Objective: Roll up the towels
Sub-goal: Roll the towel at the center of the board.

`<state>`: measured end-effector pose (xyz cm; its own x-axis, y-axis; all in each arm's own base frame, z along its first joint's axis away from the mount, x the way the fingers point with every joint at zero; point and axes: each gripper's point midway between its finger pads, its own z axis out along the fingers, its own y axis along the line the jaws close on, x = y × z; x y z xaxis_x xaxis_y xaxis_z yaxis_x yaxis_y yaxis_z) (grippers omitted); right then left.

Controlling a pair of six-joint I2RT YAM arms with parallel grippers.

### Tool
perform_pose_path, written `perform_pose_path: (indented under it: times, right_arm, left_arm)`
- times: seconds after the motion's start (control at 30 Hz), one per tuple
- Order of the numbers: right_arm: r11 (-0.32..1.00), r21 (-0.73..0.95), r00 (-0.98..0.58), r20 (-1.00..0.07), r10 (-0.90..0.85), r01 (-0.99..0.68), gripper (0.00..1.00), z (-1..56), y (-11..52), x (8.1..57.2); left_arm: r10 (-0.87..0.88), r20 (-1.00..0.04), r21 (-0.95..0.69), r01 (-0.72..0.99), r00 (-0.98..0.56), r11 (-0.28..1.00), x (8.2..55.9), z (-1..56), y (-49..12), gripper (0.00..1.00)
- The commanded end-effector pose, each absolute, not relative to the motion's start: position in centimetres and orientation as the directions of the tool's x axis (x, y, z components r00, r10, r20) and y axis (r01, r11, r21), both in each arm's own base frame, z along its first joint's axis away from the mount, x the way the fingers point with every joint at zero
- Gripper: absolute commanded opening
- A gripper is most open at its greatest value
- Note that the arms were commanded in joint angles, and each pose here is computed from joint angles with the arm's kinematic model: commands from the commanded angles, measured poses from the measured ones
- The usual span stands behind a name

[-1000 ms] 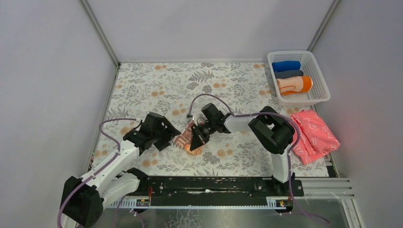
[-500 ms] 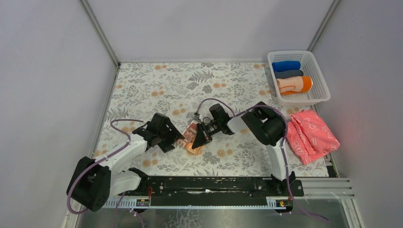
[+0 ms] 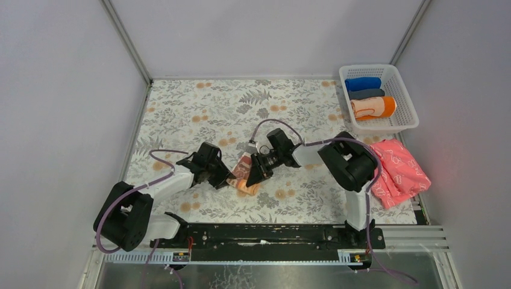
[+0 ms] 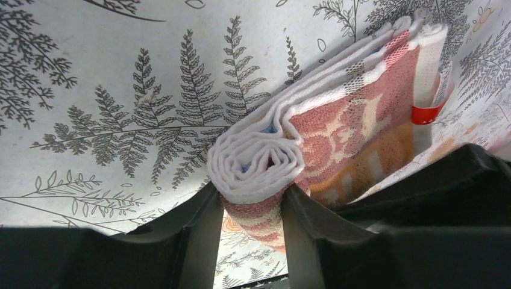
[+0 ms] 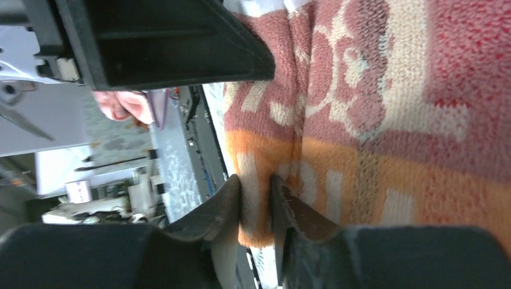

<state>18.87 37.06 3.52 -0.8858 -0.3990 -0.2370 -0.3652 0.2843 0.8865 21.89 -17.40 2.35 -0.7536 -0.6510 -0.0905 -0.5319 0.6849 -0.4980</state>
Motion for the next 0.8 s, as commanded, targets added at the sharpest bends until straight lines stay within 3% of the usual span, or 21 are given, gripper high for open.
perform_pose_path:
  times: [0.0, 0.17, 0.37, 0.57, 0.77]
  right_arm:
    - [0.385, 0.741, -0.816, -0.379, -0.436, -0.55, 0.37, 4.9, 35.5, 19.4]
    - [0.464, 0.464, -0.656, -0.556, -0.51, -0.754, 0.57, 6.6, 35.0, 20.0]
    - [0.455, 0.125, -0.411, -0.677, -0.61, -0.882, 0.62, 8.4, 35.5, 19.5]
    - [0.413, -0.114, -0.225, -0.693, -0.685, -0.904, 0.63, 8.8, 37.2, 18.4]
    - [0.379, -0.226, -0.169, -0.617, -0.769, -0.897, 0.63, 6.0, 37.9, 18.0]
  left_arm:
    - [-0.628, -0.124, -0.453, -0.519, -0.768, 0.725, 21.7, 1.4, -16.7, 0.36]
    - [-0.61, -0.11, -0.423, -0.518, -0.785, 0.743, 21.4, 0.9, -16.8, 0.34]
    - [-0.601, -0.11, -0.408, -0.515, -0.792, 0.754, 21.4, 1.1, -16.9, 0.34]
    - [-0.595, -0.11, -0.406, -0.51, -0.796, 0.758, 21.5, 1.2, -17.0, 0.34]
    - [-0.591, -0.108, -0.4, -0.509, -0.8, 0.762, 21.4, 1.1, -17.0, 0.34]
